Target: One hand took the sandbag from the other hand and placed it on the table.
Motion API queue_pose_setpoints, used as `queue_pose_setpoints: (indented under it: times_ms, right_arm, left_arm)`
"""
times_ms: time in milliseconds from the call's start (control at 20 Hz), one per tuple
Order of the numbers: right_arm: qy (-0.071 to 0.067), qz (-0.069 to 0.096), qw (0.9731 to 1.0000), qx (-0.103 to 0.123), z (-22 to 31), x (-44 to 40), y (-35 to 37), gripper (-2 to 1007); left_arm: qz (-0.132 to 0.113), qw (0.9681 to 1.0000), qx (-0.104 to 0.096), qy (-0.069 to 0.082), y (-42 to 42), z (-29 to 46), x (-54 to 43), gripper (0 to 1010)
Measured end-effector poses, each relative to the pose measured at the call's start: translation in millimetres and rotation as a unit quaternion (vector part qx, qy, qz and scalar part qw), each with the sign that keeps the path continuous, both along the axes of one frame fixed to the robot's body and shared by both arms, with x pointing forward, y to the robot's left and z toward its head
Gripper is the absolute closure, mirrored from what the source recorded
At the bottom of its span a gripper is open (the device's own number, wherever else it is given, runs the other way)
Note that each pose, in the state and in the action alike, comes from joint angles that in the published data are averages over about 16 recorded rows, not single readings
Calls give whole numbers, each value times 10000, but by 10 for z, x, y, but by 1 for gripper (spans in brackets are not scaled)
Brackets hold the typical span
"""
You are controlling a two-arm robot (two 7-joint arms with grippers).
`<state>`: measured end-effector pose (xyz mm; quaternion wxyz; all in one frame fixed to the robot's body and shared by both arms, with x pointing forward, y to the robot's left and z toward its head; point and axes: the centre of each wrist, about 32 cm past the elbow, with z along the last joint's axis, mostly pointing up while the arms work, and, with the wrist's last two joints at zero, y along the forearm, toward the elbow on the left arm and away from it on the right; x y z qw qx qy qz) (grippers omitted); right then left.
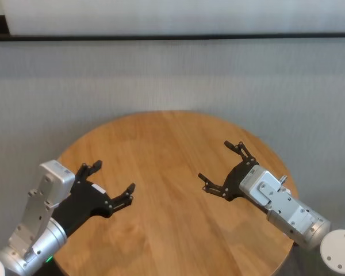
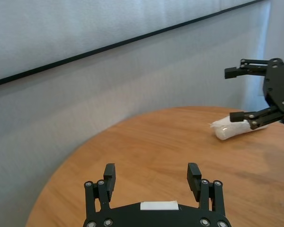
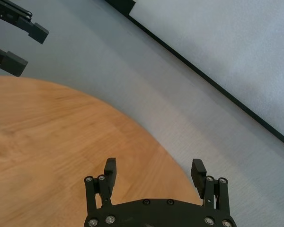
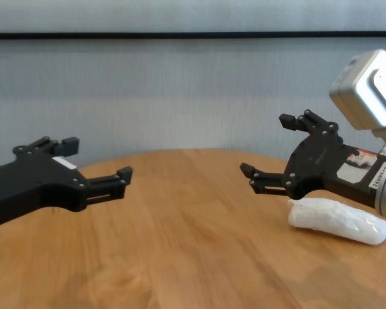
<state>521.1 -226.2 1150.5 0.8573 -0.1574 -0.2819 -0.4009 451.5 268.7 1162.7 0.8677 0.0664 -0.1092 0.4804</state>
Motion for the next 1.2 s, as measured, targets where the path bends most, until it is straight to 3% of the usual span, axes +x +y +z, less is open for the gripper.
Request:
queue_pose_setpoints:
  times_ms: [350, 1200]
  right_arm:
    - [0, 0, 10000, 0, 0, 0, 0, 4]
    - [0, 0, 10000, 0, 0, 0, 0, 4]
  left_arm:
    - [-46, 10000, -12, -61, 0, -19, 18, 11]
    - [3, 10000, -17, -45, 1, -6, 1, 10]
